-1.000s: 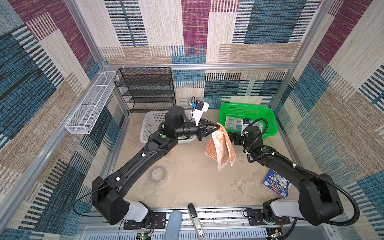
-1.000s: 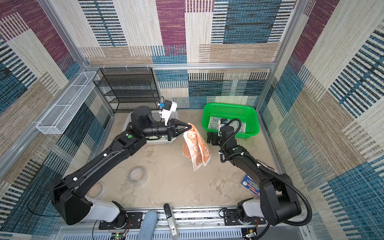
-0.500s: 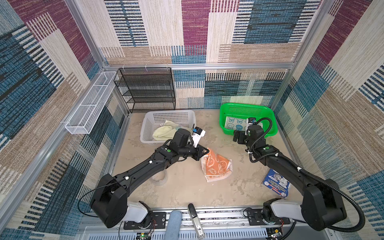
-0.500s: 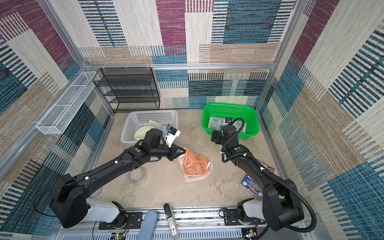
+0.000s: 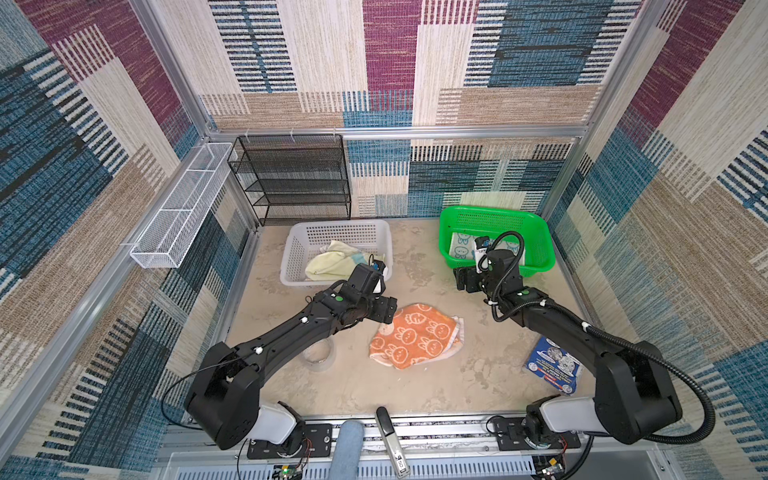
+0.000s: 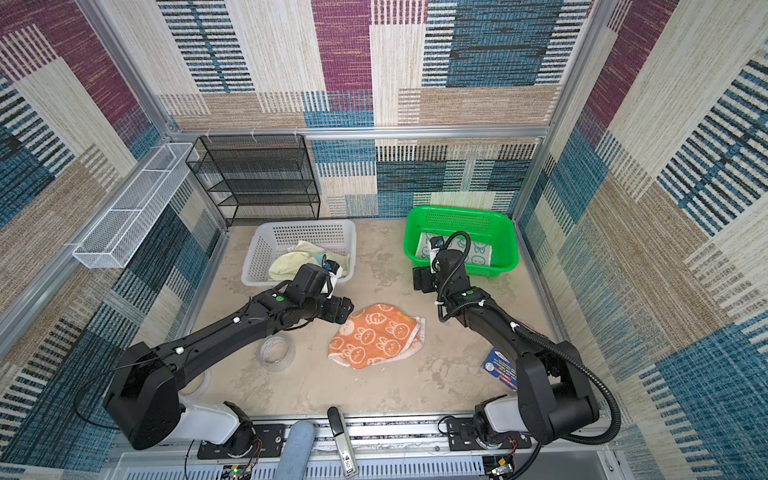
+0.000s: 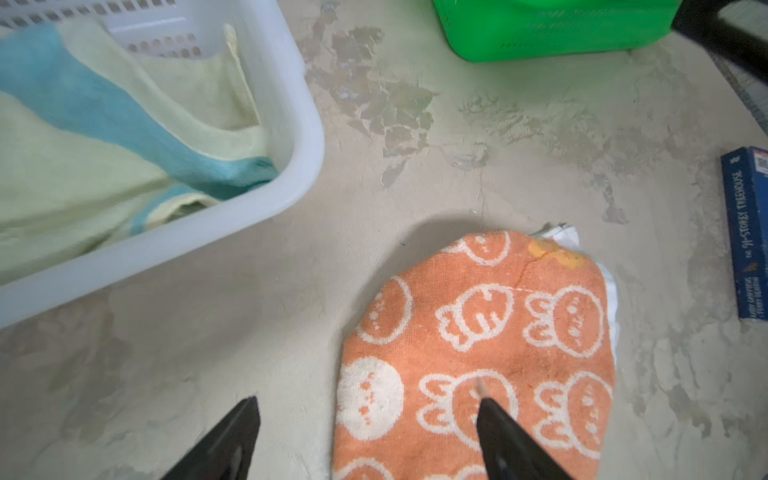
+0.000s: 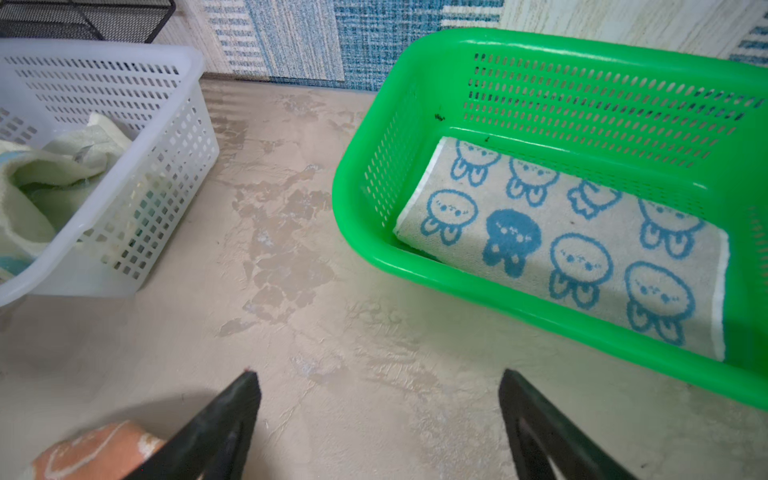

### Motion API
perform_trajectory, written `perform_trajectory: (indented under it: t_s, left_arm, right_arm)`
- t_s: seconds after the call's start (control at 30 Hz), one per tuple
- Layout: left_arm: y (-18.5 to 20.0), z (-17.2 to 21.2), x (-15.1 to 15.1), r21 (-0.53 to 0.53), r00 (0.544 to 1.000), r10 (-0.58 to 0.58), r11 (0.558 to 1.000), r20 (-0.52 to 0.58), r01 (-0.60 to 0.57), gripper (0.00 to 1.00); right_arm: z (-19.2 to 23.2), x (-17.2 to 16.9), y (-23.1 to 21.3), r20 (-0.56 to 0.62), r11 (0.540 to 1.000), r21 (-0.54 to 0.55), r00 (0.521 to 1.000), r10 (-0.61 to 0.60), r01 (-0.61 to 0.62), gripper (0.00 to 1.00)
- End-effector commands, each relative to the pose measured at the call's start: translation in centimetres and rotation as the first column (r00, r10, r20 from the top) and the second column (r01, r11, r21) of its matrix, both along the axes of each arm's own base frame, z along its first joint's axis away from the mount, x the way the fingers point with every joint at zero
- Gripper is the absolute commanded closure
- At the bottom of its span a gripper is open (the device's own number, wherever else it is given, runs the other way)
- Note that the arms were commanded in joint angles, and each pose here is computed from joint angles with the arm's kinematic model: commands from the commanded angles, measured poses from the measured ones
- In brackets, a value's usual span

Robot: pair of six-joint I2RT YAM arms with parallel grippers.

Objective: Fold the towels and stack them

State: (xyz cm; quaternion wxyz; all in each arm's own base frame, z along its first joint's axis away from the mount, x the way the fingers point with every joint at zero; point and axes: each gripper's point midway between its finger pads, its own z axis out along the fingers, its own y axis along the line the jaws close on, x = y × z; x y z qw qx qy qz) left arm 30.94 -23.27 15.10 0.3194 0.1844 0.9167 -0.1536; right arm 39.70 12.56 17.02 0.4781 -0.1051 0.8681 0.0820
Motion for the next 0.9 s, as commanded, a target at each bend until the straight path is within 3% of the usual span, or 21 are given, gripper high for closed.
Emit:
perform_trajectory:
  t_s: [0.0, 0.1, 0.2, 0.3, 0.43, 0.63, 0.87]
  left_arm:
    - [0.2, 1.8, -0.3, 0.014, 0.996, -0.05, 0.999, 0.074, 0.049, 0.17]
    - [-0.5, 3.0, -0.9, -0.045, 0.989, -0.091, 0.994, 0.114, 0.097, 0.18]
    - [-0.9, 3.4, -1.0, -0.093, 0.985, -0.093, 0.99, 0.146, 0.108, 0.18]
    - [-1.1, 3.5, -1.1, -0.123, 0.983, -0.089, 0.986, 0.162, 0.11, 0.18]
    - [-1.3, 2.9, -0.7, -0.136, 0.981, -0.086, 0.985, 0.174, 0.11, 0.19]
    - [-2.1, 2.0, 0.0, -0.143, 0.979, -0.097, 0.982, 0.179, 0.123, 0.19]
    - [-3.0, 1.0, 0.7, -0.17, 0.98, -0.121, 0.974, 0.158, 0.148, 0.19]
  right_arm:
    - [2.2, -0.7, 2.2, 0.11, 0.976, -0.093, 0.972, 0.207, -0.197, 0.12]
    - [2.8, -1.9, 2.8, 0.176, 0.933, -0.212, 0.928, 0.328, -0.29, 0.14]
    - [3.2, -3.1, 2.7, 0.223, 0.895, -0.322, 0.894, 0.388, -0.308, 0.13]
    - [1.5, -4.2, 2.4, 0.181, 0.848, -0.409, 0.881, 0.436, -0.336, 0.12]
    - [-2.7, -6.4, 2.4, 0.064, 0.73, -0.556, 0.855, 0.514, -0.397, 0.12]
    - [-7.0, -9.1, 2.0, -0.084, 0.656, -0.598, 0.849, 0.521, -0.461, 0.11]
    - [-8.1, -12.6, 4.2, -0.179, 0.603, -0.547, 0.785, 0.593, -0.581, 0.12]
